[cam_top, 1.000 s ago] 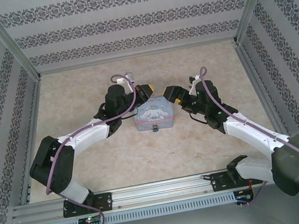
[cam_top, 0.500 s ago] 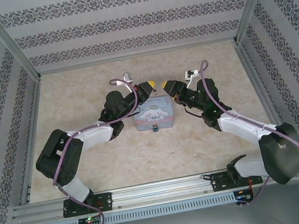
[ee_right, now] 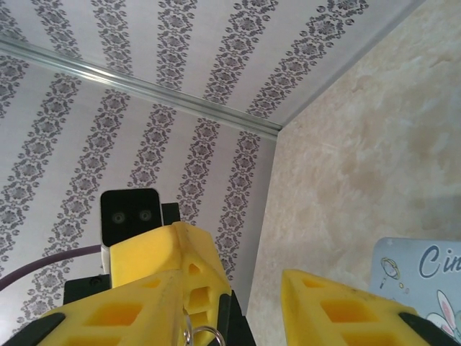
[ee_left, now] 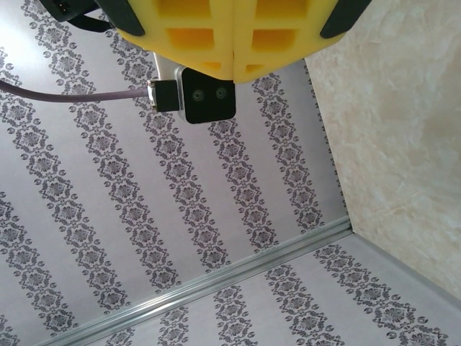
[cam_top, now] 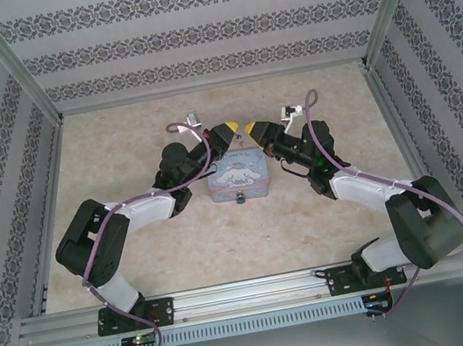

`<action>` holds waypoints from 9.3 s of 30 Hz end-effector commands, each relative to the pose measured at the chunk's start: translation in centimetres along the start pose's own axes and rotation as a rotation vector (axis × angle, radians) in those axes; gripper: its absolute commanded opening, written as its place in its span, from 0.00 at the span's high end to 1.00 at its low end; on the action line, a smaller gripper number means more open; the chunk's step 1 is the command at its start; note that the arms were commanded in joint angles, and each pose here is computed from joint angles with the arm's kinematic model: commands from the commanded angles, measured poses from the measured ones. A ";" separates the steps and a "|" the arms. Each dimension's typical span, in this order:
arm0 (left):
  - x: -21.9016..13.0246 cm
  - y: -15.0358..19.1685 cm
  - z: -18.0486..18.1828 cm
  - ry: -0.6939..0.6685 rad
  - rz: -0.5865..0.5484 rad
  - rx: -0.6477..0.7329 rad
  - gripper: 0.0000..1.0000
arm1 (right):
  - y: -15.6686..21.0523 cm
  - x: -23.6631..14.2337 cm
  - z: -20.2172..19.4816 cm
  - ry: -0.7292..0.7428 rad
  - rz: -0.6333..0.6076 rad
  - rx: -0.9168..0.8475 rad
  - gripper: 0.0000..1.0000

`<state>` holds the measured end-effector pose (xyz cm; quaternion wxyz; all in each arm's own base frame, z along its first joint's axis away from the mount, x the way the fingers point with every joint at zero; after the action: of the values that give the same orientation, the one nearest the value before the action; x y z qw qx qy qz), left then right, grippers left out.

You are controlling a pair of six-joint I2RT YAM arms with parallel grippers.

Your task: Unlock the padlock with the key

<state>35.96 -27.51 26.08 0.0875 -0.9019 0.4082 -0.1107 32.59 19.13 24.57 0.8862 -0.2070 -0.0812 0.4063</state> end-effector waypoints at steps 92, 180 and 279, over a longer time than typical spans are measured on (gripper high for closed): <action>-2.9 0.6 0.6 -0.148 -0.031 0.045 0.48 | 3.2 -0.3 -2.6 -0.035 0.076 0.068 1.00; -3.1 13.6 15.6 -0.475 0.437 0.614 0.38 | 4.0 -0.7 -12.2 0.327 0.242 0.125 1.00; -4.7 11.8 18.0 -0.479 0.128 0.253 0.63 | 4.1 -1.1 -13.7 0.333 0.235 0.166 1.00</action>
<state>29.77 -30.20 6.38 0.2818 -0.8654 0.4120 0.0439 33.61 16.95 11.92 0.8513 -0.2092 0.1002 0.4707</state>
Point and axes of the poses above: each hand's point on the last joint's axis, 136 mm out from that joint toward the fingers, its own x axis out along the fingers, its own z axis along the line the jaws close on, y = z × x, the point moved 5 cm from there along -x, back along the fingers, and after that the axes turned 7 degrees about -x, right-handed, at the moved point
